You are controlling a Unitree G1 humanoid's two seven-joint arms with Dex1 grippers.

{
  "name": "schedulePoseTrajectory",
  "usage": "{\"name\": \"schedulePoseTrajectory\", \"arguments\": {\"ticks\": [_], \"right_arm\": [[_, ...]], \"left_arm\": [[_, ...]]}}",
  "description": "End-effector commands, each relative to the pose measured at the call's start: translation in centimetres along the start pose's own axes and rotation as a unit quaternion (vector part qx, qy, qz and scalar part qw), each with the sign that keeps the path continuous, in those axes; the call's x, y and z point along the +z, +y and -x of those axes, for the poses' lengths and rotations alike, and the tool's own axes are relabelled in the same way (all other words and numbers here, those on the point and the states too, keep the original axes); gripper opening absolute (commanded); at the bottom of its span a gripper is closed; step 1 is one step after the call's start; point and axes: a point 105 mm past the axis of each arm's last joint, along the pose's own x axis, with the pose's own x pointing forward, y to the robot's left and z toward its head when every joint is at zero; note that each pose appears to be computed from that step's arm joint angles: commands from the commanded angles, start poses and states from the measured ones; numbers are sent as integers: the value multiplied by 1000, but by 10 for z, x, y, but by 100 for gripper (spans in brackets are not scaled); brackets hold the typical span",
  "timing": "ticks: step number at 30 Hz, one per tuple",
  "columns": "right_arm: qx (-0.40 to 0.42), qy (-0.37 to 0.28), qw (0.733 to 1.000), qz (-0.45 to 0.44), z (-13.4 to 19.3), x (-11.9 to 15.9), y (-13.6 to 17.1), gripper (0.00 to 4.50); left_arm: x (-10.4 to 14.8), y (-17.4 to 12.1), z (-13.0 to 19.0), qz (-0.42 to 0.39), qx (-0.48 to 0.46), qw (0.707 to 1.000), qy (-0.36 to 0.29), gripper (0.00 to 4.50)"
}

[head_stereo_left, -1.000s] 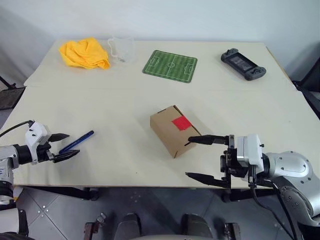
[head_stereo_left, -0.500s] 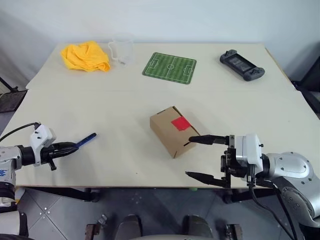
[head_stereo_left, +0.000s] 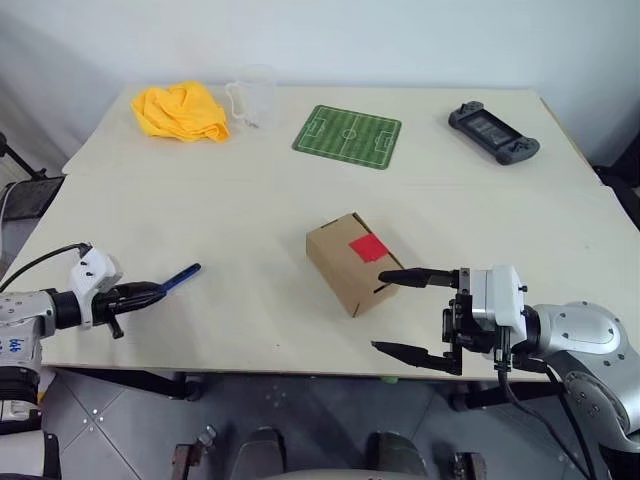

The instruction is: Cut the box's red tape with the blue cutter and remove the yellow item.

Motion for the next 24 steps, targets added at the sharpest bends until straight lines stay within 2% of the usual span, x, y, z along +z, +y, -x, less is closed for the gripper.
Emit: {"name": "schedulePoseTrajectory", "arguments": {"ticks": [1,4,8,12,15,17,24], "right_arm": [[-1,7,1000,3,12,8,3,450],[5,25,999,-21,23,7,7,450],[23,91,993,-67,38,-15,26,450],[-20,134,986,-93,47,-34,27,450],[-51,170,980,-93,54,-47,26,397],[-68,185,976,-92,55,-50,24,345],[-60,209,973,-83,42,-64,26,104]], "left_arm": [[45,-43,-22,-66,-128,989,-33,46],[62,-75,-35,-103,-198,975,-10,46],[85,-120,-85,-151,-244,958,-4,46],[94,-160,-134,-157,-259,953,0,46],[99,-174,-164,-167,-239,956,16,46],[107,-177,-177,-165,-226,960,21,46],[111,-197,-188,-186,-256,947,53,46]]}}
